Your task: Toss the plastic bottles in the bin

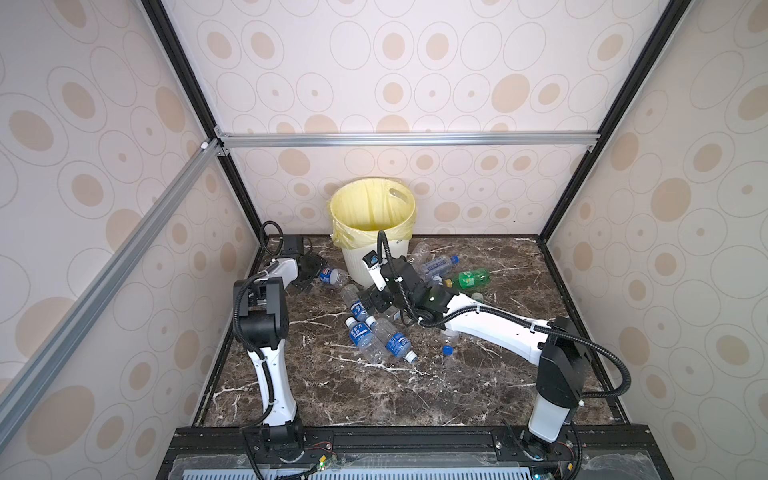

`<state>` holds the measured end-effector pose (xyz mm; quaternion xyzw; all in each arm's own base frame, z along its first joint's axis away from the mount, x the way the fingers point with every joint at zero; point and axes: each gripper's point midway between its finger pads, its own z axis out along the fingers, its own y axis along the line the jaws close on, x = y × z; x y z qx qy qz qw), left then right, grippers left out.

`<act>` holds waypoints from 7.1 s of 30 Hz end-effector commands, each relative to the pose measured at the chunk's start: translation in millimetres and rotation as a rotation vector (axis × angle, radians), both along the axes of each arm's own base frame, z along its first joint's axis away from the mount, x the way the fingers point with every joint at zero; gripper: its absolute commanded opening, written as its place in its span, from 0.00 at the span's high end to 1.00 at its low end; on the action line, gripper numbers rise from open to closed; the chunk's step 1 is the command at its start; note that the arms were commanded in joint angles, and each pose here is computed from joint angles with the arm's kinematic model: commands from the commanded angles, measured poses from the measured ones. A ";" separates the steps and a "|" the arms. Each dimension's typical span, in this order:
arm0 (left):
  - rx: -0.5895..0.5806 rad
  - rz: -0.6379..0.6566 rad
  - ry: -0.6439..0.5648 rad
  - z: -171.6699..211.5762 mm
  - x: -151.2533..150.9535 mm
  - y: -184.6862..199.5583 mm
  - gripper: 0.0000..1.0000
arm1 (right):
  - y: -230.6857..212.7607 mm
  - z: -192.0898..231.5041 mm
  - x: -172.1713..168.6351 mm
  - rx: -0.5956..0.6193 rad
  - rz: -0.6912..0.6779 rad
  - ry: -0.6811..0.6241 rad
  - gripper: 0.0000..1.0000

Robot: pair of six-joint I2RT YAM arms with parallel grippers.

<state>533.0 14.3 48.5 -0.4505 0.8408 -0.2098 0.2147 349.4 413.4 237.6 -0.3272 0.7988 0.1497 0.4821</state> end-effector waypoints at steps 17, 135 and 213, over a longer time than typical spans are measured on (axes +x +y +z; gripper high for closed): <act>0.028 -0.063 -0.046 -11.8 11.1 1.9 0.32 | 10.7 -0.2 2.5 0.036 -0.003 -0.005 0.00; 0.150 -0.702 -1.071 352.5 -187.6 -182.4 0.01 | -99.9 169.2 20.4 0.271 -0.166 -0.158 0.58; 0.236 -0.629 -0.515 151.8 -215.3 -168.9 0.01 | -126.9 23.2 -12.1 0.187 -0.253 0.140 0.00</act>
